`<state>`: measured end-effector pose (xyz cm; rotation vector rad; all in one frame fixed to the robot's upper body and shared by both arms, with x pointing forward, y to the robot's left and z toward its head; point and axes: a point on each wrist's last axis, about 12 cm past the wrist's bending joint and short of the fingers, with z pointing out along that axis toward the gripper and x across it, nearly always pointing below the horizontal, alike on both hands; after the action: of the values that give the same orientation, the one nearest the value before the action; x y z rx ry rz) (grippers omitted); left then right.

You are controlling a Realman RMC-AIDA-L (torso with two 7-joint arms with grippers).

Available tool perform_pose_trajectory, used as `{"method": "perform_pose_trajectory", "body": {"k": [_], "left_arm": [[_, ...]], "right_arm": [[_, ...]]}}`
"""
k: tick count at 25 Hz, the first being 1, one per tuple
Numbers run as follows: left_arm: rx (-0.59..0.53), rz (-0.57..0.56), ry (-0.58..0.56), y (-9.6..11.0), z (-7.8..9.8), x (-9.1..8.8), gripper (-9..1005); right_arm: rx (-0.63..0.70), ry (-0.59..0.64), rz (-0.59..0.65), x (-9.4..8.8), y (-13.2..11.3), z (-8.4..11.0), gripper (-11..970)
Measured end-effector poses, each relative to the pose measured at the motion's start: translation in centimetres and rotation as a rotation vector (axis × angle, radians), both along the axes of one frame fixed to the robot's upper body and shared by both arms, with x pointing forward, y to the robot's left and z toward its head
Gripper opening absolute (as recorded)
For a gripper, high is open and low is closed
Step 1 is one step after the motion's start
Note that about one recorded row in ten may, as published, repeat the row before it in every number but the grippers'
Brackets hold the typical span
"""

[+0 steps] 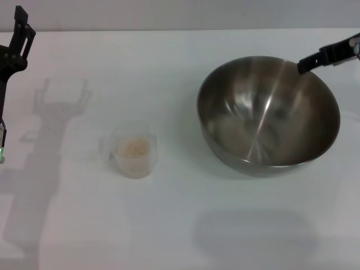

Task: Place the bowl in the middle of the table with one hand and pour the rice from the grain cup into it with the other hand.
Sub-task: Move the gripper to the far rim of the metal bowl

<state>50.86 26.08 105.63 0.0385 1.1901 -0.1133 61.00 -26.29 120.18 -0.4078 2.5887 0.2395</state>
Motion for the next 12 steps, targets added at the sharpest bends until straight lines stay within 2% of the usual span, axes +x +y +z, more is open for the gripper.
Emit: {"method": "perform_pose_trajectory", "body": {"k": [12], "left_arm": [[-0.032, -0.017, 0.003, 0.1, 0.0, 0.2, 869]], "right_arm": [[-0.006, 0.102, 0.056, -0.2, -0.3, -3.5, 815]]}}
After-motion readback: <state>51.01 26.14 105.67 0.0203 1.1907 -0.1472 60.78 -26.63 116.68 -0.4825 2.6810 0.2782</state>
